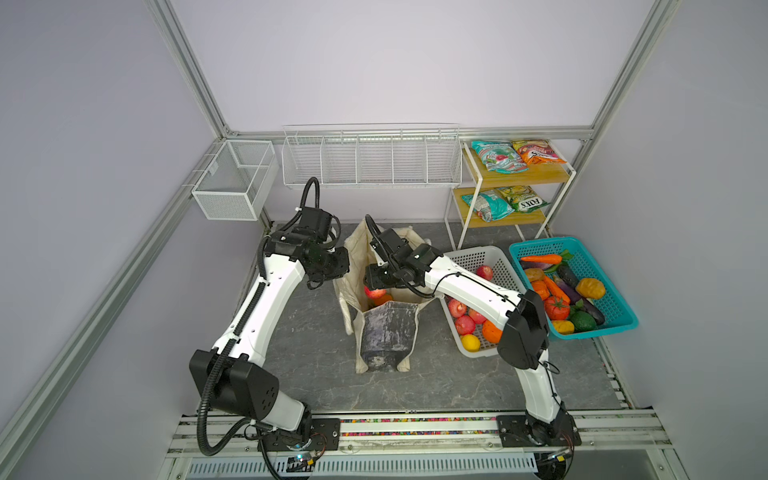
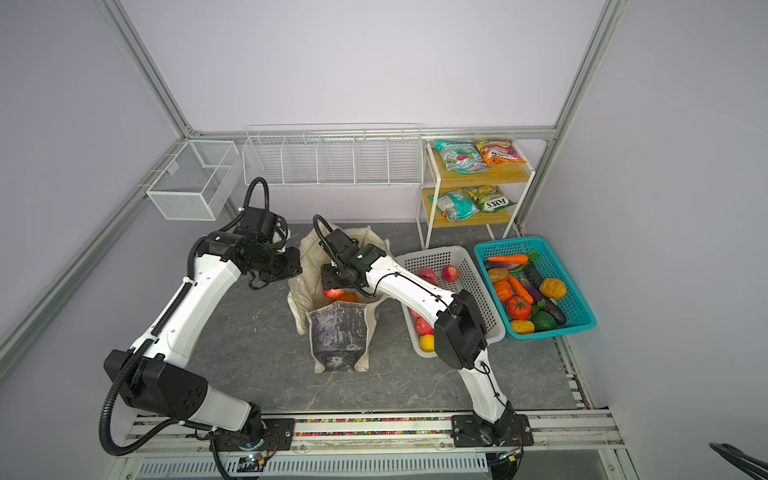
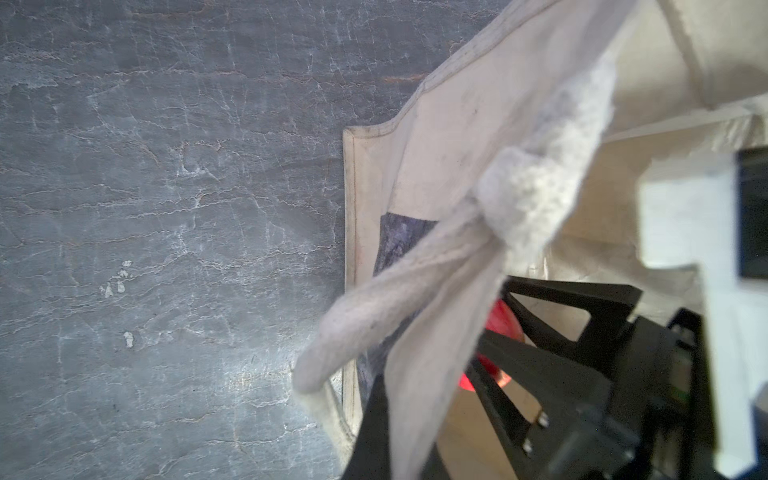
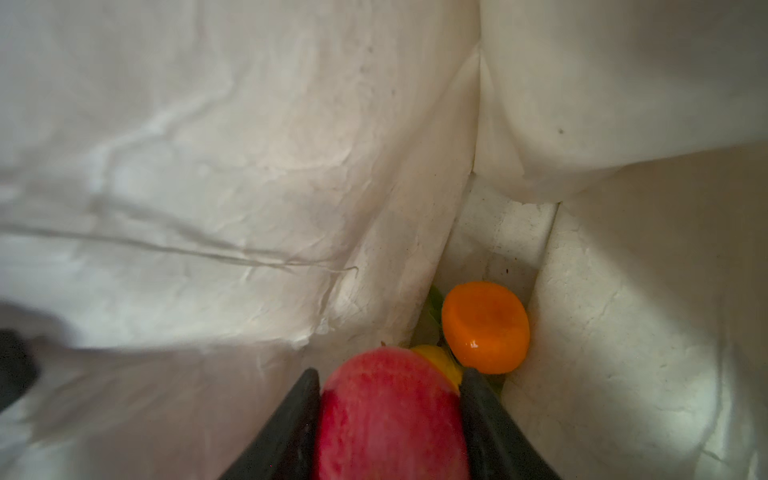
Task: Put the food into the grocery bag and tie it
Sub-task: 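Carry the red apple over the bag and lower it inside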
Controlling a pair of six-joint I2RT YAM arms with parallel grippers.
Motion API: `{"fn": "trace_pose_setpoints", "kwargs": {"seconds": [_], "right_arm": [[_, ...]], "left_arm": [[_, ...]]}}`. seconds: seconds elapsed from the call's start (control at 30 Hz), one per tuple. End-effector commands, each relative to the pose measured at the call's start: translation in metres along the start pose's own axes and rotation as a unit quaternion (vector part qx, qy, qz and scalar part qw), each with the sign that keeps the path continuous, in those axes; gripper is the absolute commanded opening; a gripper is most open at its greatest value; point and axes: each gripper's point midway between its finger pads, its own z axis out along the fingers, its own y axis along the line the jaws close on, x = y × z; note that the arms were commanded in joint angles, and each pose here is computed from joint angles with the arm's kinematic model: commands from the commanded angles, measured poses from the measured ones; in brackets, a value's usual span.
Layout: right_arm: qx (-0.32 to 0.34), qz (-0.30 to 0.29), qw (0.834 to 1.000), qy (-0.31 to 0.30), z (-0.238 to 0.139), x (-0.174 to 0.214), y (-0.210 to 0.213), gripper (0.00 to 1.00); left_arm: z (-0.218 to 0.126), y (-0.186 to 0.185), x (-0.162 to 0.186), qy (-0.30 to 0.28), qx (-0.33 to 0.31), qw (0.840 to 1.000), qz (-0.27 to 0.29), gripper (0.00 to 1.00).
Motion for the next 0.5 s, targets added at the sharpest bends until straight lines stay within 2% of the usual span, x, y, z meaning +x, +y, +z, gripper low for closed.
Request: {"fn": "trace_pose_setpoints", "kwargs": {"seconds": [0.0, 0.47], "right_arm": [[0.001, -0.025, 1.0, 0.006, 0.016, 0.003, -0.001, 0.47], [0.043, -0.02, 0.998, 0.048, 0.064, 0.036, -0.034, 0.52]], "left_arm": [[-0.01, -0.007, -0.012, -0.022, 0.008, 1.0, -0.001, 0.0], [-0.009, -0.005, -0.008, -0.018, 0.008, 1.0, -0.001, 0.0]]}}
